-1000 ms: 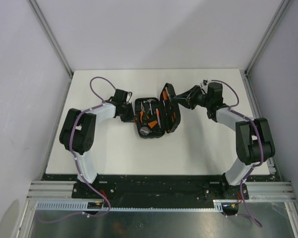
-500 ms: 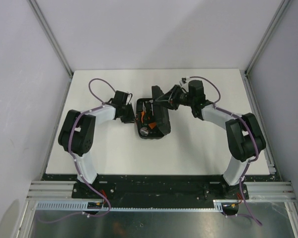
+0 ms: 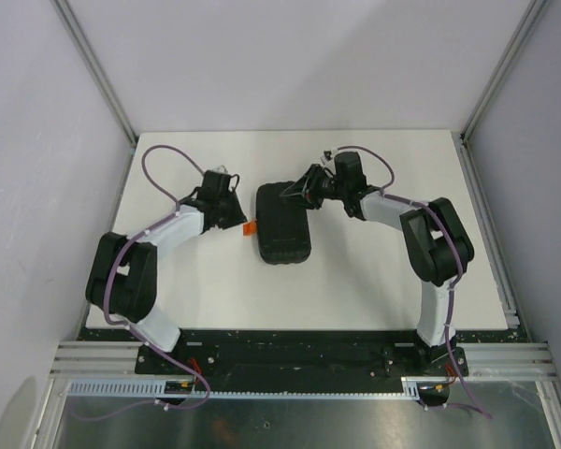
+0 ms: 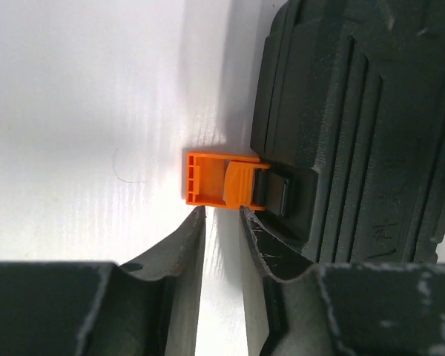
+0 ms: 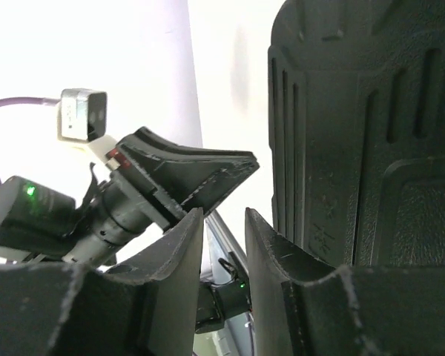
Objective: Pack the tool kit
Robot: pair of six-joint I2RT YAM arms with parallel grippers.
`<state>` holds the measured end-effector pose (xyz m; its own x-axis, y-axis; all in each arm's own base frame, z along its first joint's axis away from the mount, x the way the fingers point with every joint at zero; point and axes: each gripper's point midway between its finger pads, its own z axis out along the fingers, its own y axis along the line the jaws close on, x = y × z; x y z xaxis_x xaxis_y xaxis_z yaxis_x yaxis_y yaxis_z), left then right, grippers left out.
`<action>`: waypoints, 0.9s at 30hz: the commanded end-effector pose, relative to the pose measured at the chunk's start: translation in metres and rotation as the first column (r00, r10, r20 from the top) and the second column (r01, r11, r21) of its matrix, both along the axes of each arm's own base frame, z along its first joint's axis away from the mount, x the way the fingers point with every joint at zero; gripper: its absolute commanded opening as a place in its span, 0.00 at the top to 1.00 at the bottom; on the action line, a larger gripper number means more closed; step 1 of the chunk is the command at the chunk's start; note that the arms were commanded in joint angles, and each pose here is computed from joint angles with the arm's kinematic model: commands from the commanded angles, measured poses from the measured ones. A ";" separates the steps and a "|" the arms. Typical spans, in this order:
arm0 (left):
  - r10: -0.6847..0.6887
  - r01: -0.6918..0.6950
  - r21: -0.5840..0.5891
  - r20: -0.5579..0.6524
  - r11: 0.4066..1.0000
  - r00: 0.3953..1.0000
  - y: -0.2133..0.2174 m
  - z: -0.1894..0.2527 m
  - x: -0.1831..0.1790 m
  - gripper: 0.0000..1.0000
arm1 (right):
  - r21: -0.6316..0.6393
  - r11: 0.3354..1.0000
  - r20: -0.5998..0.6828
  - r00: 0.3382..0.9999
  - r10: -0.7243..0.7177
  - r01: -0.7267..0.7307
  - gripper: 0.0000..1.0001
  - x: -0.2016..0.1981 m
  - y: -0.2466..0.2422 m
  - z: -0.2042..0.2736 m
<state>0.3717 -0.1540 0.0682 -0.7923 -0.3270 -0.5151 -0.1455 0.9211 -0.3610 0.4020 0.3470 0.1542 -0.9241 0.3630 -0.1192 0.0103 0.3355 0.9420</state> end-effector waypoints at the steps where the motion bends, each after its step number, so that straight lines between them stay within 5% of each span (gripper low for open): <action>1: 0.102 -0.105 0.036 0.060 0.994 0.993 0.020 0.016 0.004 0.71 | -0.012 1.000 0.087 0.996 0.018 -0.017 0.66 0.010 0.011 0.017; 8: 0.109 -0.110 0.032 0.038 0.993 0.993 0.025 0.012 0.002 0.67 | -0.228 0.974 0.162 0.986 0.035 0.003 0.65 0.016 -0.007 0.011; 13: 0.069 -0.069 0.004 -0.013 0.998 0.998 0.016 -0.002 0.000 0.59 | -0.572 0.819 0.211 0.973 0.092 0.046 0.57 0.016 -0.040 -0.022; 15: 0.074 -0.074 0.000 -0.034 0.997 0.997 0.015 -0.008 -0.002 0.54 | -0.666 0.743 0.218 0.970 0.109 0.066 0.45 0.016 -0.055 -0.035; 20: 0.079 -0.081 -0.029 -0.075 0.996 0.994 0.012 -0.018 -0.005 0.49 | -0.759 0.649 0.209 0.964 0.163 0.055 0.29 0.012 -0.065 -0.060; 27: 0.065 -0.071 -0.078 -0.078 0.994 0.995 0.007 -0.023 0.002 0.41 | -0.822 0.568 0.161 0.947 0.276 -0.026 0.19 0.004 -0.056 -0.096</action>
<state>0.3627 -0.1410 0.0425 -0.8146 -0.3926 -0.4270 -0.2443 0.8999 -0.3613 0.4048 0.2931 0.0743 -0.8612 -0.0360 -0.5070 -0.2378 0.9102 0.3392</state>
